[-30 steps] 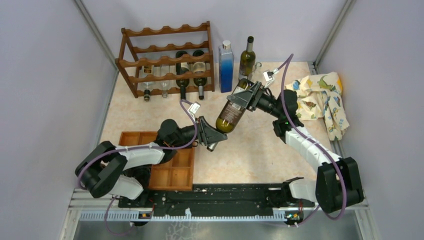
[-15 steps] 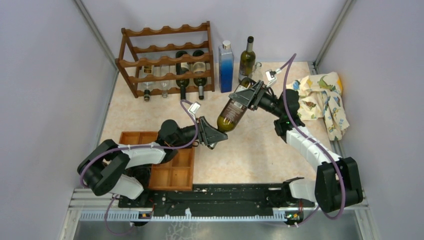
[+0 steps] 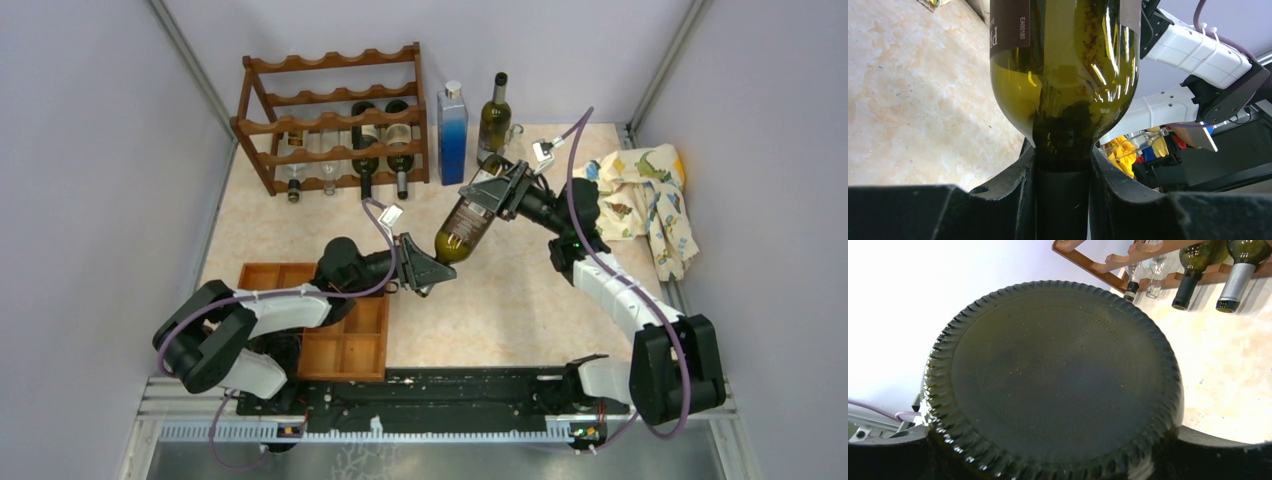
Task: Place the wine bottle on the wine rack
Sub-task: Pick up the wine bottle from the center of the board.
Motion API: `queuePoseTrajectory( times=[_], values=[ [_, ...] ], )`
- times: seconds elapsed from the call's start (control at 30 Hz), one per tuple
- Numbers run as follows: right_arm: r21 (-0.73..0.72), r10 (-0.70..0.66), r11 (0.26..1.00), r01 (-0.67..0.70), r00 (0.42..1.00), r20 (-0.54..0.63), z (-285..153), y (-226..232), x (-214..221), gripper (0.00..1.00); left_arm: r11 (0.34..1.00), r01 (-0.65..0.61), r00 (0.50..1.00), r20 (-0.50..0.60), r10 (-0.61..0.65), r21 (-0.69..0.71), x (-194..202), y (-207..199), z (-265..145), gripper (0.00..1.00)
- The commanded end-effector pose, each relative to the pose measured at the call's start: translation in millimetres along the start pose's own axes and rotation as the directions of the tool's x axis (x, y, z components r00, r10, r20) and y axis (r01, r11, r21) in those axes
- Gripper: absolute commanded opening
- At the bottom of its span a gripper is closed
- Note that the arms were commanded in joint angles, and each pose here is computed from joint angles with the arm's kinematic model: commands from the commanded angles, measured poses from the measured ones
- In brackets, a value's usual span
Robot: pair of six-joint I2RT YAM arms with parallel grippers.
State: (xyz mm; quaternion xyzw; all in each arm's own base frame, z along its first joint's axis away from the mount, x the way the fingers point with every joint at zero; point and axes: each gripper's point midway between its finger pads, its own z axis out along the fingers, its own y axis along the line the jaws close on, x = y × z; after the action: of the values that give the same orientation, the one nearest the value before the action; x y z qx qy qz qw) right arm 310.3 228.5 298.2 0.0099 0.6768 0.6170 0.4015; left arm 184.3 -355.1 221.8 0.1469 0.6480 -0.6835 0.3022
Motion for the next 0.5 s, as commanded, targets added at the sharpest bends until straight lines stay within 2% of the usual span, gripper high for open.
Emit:
queuePoseTrajectory(
  times=[0.0, 0.03, 0.17, 0.47],
  values=[
    [-0.084, -0.119, 0.988, 0.126, 0.99, 0.078, -3, 33, -20, 0.54, 0.996, -0.04, 0.994, 0.103, 0.031, 0.084, -17, -24, -5, 0.0],
    [-0.087, -0.125, 0.987, 0.131, 0.989, 0.075, -3, 33, -19, 0.6, 0.994, -0.043, 0.992, 0.12, 0.031, 0.098, -19, -27, -7, 0.0],
    [-0.093, -0.142, 0.985, 0.147, 0.988, 0.064, -5, 33, -15, 0.97, 0.993, -0.017, 0.987, 0.159, -0.002, 0.116, -25, -29, -14, 0.0],
    [-0.125, -0.187, 0.974, 0.189, 0.982, 0.028, -16, 38, -3, 0.98, 0.999, -0.023, 0.958, 0.284, 0.034, -0.043, -51, -14, -48, 0.0]
  ],
)
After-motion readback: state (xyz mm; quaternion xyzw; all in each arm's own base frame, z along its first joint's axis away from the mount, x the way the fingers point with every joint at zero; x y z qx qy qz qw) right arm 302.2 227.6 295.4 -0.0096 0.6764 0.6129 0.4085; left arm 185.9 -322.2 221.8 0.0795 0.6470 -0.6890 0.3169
